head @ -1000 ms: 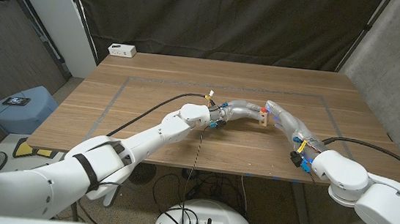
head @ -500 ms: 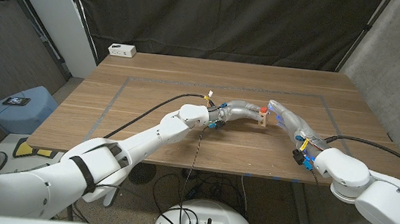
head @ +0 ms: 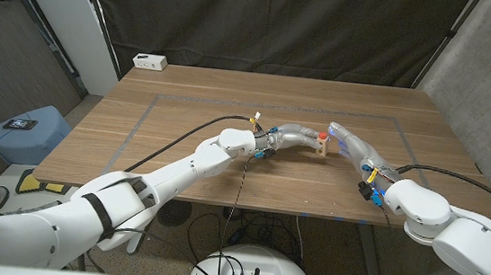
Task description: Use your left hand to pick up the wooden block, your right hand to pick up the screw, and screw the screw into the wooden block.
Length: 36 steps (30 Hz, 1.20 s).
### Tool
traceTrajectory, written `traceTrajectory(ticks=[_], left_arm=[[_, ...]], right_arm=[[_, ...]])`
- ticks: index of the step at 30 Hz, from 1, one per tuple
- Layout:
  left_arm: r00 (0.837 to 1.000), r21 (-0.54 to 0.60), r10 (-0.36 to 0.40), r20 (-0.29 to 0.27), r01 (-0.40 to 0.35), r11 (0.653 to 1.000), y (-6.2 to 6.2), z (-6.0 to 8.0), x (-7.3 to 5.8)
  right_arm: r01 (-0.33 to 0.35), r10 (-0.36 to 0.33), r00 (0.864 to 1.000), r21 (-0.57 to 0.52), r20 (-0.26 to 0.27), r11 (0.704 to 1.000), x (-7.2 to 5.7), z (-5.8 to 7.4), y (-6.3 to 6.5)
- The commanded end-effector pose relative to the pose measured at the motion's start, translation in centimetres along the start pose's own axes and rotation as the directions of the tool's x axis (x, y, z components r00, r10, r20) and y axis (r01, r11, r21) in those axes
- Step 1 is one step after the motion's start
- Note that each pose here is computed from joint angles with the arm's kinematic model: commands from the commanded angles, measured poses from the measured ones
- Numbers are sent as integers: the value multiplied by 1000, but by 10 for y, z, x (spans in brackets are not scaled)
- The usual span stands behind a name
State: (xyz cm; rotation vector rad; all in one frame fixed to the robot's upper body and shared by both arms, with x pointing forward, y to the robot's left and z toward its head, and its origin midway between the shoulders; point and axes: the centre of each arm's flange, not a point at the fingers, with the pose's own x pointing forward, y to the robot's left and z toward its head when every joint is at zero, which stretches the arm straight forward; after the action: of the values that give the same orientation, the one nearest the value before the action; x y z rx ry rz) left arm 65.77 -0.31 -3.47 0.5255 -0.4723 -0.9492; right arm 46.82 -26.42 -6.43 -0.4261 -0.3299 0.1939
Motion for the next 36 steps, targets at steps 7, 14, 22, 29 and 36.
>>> traceTrajectory(ticks=[7, 14, 22, 29, 36], left_arm=[[1000, -1, 8, 0, -8, 1000, -1, 0, -3], [1000, -1, 10, 0, -10, 1000, -2, 0, -4], [1000, -5, 13, 1, -13, 1000, -3, 0, -5], [1000, -5, 11, 1, -11, 1000, -3, -1, -5], [1000, -6, 7, 0, -7, 1000, -3, -1, -4]], right_arm=[[-24, 23, 1000, 13, 5, 1000, 8, -4, 4], [-28, 28, 1000, 16, 4, 999, 7, -4, 5], [-36, 36, 999, 17, 1, 999, 5, -5, 7], [-40, 40, 999, 19, -2, 999, 3, -5, 9], [-40, 40, 999, 22, -3, 999, 2, -4, 12]])
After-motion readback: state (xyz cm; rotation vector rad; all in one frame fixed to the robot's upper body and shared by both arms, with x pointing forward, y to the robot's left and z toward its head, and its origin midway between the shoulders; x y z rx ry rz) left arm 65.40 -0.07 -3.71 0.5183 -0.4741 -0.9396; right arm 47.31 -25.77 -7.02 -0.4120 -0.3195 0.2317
